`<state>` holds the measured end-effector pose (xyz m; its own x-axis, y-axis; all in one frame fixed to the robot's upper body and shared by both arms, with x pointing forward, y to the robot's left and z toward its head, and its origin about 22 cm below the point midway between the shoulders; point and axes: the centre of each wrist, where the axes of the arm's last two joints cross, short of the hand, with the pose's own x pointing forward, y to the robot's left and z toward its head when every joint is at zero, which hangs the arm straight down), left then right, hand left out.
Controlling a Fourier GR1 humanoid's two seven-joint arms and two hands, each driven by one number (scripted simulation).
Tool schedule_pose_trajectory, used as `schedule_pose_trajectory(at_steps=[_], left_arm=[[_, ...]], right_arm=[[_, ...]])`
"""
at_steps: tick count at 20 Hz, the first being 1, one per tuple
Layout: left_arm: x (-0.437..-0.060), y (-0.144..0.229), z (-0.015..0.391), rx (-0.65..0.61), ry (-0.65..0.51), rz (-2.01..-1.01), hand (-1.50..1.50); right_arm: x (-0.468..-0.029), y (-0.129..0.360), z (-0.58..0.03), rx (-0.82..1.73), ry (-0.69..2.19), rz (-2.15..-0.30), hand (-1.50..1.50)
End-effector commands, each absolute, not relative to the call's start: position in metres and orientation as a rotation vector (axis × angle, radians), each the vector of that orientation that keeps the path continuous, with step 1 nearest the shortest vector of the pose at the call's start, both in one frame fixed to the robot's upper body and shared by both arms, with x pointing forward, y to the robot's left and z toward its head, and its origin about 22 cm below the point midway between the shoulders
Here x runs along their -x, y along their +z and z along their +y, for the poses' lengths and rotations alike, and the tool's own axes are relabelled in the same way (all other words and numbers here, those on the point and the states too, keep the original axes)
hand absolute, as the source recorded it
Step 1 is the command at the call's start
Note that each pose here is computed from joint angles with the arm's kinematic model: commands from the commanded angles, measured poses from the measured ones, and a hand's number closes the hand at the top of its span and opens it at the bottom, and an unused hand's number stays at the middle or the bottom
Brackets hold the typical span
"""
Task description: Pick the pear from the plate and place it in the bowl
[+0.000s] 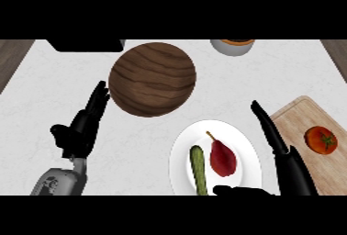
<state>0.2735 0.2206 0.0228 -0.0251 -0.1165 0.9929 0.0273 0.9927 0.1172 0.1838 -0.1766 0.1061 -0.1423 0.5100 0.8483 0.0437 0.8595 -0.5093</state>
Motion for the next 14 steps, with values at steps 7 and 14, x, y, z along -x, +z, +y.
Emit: schedule_pose_trajectory(at_steps=[7, 14], left_arm=[[-0.276, 0.027, 0.193, -0.06, -0.116, -1.59, 0.0], [-0.279, 0.034, 0.205, -0.05, -0.095, -1.582, 0.0]], right_arm=[[-0.2, 0.117, -0.163, 0.423, 0.608, -1.31, -1.5], [-0.211, 0.097, -0.17, 0.362, 0.621, -1.306, -1.5]])
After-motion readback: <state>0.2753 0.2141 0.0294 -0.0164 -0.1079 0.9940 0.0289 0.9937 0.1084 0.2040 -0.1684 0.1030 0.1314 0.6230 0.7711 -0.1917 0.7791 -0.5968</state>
